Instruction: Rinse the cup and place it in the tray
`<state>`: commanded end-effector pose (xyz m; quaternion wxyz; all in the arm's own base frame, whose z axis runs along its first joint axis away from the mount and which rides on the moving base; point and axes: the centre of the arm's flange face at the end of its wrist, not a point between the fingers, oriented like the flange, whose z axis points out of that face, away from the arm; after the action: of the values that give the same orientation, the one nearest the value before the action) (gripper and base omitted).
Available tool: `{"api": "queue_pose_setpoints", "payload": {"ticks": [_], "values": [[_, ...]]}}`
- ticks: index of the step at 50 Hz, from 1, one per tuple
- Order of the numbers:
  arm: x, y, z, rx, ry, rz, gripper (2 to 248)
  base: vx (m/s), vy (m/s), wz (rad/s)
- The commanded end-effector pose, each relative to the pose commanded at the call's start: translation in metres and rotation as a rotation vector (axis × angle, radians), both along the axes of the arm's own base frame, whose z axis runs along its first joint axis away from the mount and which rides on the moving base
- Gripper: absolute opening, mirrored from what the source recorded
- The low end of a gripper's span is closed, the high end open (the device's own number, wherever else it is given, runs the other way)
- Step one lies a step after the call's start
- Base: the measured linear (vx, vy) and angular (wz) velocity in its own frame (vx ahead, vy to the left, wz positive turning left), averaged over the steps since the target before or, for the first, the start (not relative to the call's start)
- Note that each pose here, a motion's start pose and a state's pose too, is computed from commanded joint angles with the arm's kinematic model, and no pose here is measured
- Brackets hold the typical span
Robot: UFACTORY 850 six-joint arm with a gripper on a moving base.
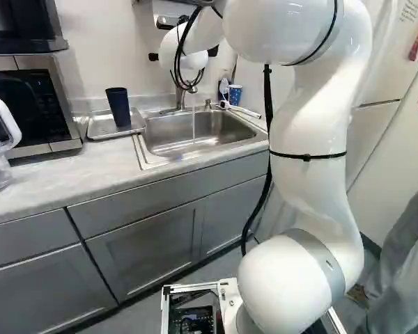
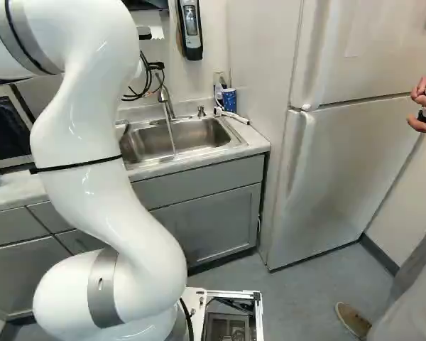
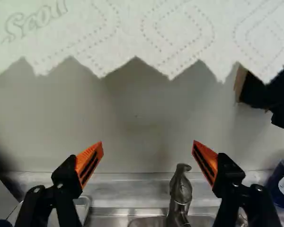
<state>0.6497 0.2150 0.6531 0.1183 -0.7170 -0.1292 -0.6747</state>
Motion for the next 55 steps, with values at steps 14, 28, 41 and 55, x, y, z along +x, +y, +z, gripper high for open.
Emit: {"api": "queue_pose_setpoints", "payload": {"ticks": [14,28,41,55], "values": [[0.0007,0.0083,-0.0004,0.001,-0.002,0.011,247,0.0,0.0,0.0],[0.0007,0.0087,-0.0004,0.001,-0.002,0.012,247,0.0,0.0,0.0],[0.0007,0.0087,-0.0004,0.001,-0.002,0.012,247,0.0,0.0,0.0],[0.0007,0.0087,-0.0005,0.0,-0.001,0.012,247,0.0,0.0,0.0]]}}
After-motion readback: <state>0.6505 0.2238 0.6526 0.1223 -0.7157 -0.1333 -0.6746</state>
